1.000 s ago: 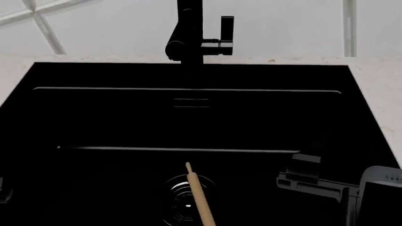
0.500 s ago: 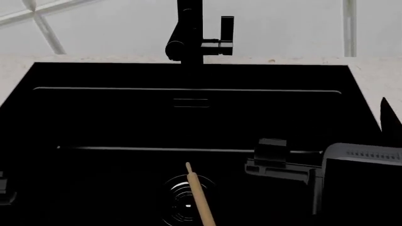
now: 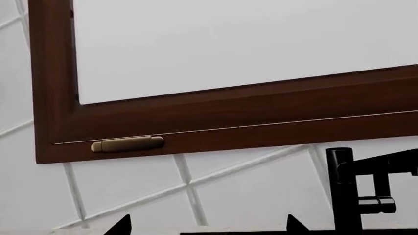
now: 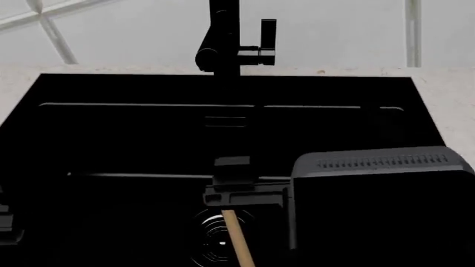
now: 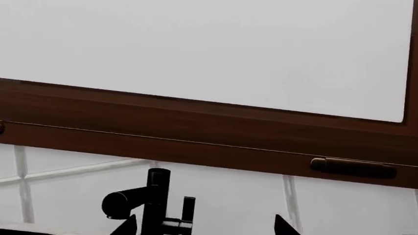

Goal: Turn the sink spout to the right.

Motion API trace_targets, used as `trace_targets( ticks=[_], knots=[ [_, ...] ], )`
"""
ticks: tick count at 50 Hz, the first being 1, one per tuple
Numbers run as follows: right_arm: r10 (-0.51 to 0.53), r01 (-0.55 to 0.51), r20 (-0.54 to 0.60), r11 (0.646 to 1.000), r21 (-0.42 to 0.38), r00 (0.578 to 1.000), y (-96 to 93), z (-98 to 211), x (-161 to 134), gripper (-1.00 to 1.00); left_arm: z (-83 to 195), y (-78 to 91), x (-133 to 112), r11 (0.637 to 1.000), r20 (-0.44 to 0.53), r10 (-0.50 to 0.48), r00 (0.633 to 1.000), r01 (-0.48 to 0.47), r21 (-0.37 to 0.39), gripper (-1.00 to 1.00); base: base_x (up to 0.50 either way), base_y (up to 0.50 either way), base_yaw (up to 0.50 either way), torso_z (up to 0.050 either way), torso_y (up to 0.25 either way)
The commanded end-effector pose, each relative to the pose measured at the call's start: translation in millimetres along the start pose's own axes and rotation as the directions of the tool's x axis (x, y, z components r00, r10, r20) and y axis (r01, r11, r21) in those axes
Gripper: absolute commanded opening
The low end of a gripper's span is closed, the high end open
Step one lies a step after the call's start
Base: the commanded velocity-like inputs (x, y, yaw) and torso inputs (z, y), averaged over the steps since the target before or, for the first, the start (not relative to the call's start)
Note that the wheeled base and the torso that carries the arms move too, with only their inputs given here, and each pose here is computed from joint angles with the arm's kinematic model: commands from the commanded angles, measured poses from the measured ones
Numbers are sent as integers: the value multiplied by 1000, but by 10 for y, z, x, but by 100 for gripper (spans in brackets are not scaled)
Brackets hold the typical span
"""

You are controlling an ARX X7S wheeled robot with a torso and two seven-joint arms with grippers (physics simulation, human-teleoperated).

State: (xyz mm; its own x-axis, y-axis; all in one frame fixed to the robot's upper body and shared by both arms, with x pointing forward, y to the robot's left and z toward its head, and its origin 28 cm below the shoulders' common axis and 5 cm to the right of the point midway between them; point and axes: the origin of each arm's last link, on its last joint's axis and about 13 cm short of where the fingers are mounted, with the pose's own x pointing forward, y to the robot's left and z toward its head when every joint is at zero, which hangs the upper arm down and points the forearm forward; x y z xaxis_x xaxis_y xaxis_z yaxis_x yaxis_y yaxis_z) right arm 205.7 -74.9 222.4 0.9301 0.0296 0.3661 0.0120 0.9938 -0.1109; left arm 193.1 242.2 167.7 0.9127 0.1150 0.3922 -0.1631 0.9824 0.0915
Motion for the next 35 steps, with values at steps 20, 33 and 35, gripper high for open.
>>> trace_targets(
  ticks=[20, 33, 35],
  knots=[
    [101, -99, -54, 994, 42, 993, 308, 61, 115, 100, -30, -7, -5, 1000, -10, -2, 1000, 2, -1, 100, 0, 0, 0, 0, 0],
    [101, -99, -54, 994, 42, 993, 308, 61, 115, 100, -30, -7, -5, 1000, -10, -2, 1000, 2, -1, 100, 0, 0, 0, 0, 0],
    [101, -99, -54, 994, 42, 993, 308, 61, 115, 100, -30, -7, -5, 1000, -10, -2, 1000, 2, -1, 100, 0, 0, 0, 0, 0]
  ],
)
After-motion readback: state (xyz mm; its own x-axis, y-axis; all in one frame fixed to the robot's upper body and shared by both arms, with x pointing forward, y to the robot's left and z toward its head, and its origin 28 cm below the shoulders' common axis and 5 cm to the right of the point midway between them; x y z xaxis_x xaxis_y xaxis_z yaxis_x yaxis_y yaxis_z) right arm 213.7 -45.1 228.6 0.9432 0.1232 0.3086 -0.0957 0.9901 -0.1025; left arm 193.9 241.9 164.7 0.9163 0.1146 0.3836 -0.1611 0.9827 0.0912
